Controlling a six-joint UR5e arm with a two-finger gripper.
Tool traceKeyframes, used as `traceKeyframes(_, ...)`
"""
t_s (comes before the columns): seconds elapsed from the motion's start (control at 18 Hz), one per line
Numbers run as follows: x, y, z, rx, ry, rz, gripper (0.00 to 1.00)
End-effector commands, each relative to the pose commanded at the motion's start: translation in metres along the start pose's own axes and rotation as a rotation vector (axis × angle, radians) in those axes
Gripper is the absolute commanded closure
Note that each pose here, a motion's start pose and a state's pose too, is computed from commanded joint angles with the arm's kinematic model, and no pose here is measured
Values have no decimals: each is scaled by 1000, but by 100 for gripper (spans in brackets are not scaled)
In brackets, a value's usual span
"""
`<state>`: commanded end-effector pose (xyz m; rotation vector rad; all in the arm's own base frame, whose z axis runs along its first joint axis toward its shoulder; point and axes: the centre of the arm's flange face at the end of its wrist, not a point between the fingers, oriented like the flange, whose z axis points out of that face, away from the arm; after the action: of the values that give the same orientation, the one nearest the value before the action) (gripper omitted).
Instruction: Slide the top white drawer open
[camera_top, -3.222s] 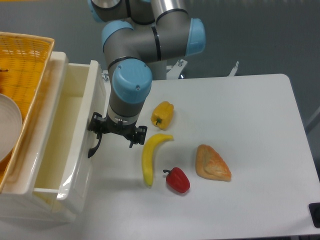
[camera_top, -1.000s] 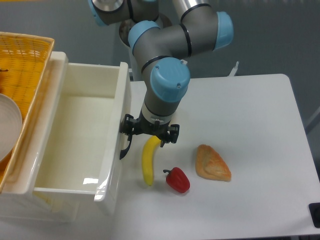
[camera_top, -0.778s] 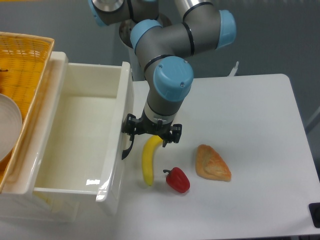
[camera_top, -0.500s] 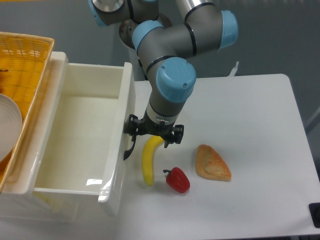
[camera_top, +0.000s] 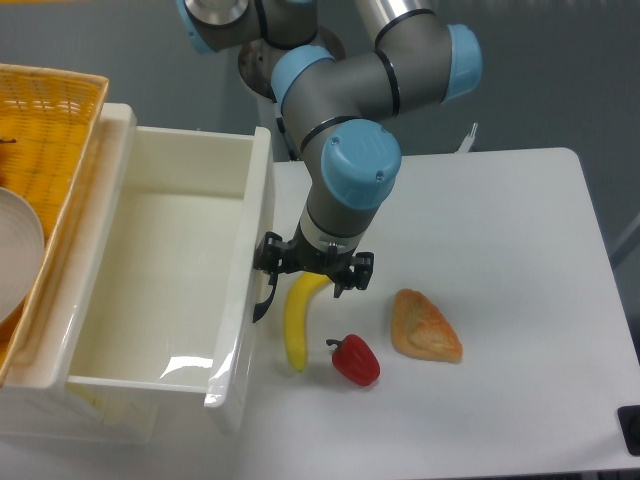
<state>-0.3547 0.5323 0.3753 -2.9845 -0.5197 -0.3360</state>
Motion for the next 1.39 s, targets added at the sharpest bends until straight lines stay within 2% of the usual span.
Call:
traceKeyframes(0.56,-9,3,0,42,86,-39,0)
traceKeyframes(1.39,-18,4,-5,75,131,-63,0)
